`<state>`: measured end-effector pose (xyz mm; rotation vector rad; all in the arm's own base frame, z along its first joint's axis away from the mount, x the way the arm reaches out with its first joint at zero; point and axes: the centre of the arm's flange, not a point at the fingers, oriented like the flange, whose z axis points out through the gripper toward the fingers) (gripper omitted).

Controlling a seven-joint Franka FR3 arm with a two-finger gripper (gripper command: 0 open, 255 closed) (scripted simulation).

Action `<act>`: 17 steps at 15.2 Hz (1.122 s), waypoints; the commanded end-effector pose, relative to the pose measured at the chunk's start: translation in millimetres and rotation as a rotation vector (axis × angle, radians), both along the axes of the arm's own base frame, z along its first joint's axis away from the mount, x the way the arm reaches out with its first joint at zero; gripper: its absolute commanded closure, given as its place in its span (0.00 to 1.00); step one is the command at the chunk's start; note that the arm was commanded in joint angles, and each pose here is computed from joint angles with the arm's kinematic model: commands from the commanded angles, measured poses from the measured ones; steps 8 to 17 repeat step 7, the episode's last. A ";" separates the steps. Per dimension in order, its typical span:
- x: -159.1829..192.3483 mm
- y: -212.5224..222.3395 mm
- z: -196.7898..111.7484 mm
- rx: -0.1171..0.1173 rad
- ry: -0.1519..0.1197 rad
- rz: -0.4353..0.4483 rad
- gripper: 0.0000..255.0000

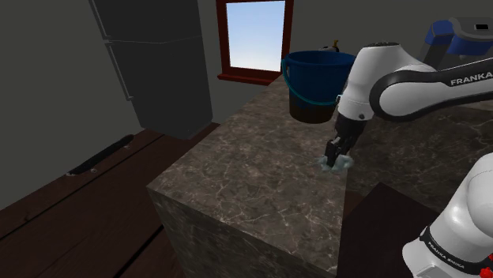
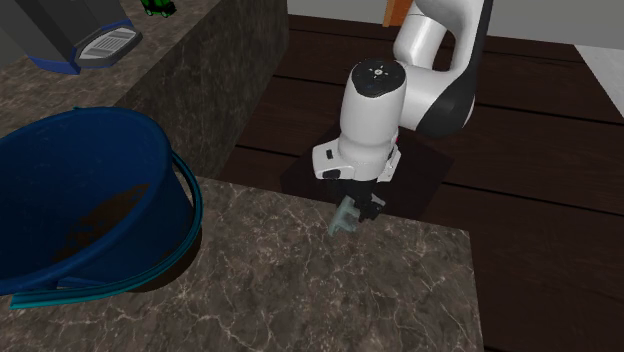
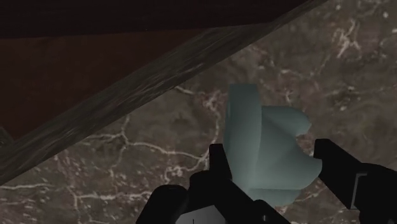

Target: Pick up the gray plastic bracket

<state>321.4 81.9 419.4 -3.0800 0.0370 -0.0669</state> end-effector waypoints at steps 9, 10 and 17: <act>0.3 1.5 32.9 0.000 0.000 0.000 1.00; 0.3 1.5 32.9 0.000 0.000 0.000 1.00; 0.3 1.5 32.9 0.000 0.000 0.000 1.00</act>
